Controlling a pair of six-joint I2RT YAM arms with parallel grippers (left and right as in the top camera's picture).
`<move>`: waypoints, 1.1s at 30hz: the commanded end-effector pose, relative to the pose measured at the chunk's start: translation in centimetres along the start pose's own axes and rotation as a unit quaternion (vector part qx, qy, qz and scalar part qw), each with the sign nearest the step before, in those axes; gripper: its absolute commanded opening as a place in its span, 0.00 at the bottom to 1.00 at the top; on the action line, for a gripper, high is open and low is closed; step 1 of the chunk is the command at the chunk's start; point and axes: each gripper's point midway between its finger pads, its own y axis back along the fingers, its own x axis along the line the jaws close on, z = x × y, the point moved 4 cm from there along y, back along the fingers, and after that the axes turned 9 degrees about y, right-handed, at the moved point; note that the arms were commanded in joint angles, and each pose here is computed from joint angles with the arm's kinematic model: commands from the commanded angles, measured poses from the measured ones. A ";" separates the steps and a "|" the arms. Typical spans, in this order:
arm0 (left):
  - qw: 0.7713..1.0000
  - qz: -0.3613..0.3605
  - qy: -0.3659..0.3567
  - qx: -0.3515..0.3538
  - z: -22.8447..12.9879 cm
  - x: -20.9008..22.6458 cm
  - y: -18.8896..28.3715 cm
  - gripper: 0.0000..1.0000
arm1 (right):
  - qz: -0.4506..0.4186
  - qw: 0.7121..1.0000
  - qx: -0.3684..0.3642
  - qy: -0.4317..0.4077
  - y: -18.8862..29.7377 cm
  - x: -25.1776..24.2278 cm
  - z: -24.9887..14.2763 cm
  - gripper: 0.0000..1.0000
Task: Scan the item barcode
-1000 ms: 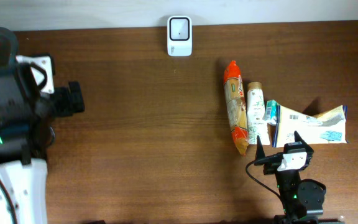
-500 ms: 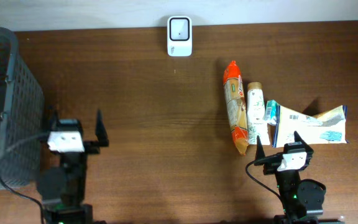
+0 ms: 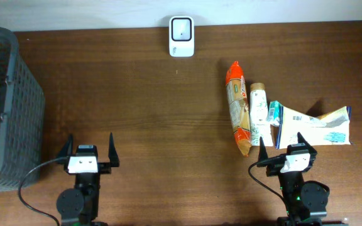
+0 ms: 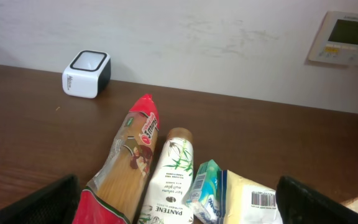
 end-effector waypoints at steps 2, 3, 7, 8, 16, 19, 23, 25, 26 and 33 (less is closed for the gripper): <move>1.000 0.003 -0.009 0.016 -1.8 0.1 0.7 0.99 | -0.001 1.000 0.000 0.003 0.0 0.0 -0.2 0.99; 1.000 0.004 -0.009 0.024 -2.2 0.1 0.9 0.99 | -0.001 1.000 0.000 0.003 0.0 0.0 -0.2 0.99; 0.999 0.003 -0.006 0.041 -2.9 0.1 1.3 0.99 | -0.001 1.000 0.000 0.003 0.0 0.0 -0.2 0.99; 0.999 0.003 -0.006 0.040 -2.9 0.1 1.3 0.99 | -0.001 1.000 0.000 0.003 0.0 0.0 -0.2 0.99; 0.999 0.003 -0.006 0.040 -2.9 0.1 1.3 0.99 | -0.001 1.000 0.000 0.003 0.0 0.0 -0.2 0.98; 0.999 0.003 -0.006 0.040 -2.9 0.1 1.3 0.99 | -0.001 1.000 0.000 0.003 0.0 0.0 -0.2 0.99; 0.999 0.003 -0.006 0.040 -2.9 0.1 1.3 0.99 | -0.001 1.000 0.000 0.003 0.0 0.0 -0.2 0.98; 0.999 0.003 -0.006 0.040 -2.9 0.1 1.3 0.99 | -0.001 1.000 0.000 0.003 0.0 0.0 -0.2 0.98; 0.999 0.003 -0.006 0.040 -2.9 0.1 1.3 0.99 | -0.001 1.000 0.000 0.003 0.0 0.0 -0.2 0.99; 0.999 0.003 -0.006 0.040 -2.9 0.1 1.3 0.99 | -0.001 1.000 0.000 0.003 0.0 0.0 -0.2 0.99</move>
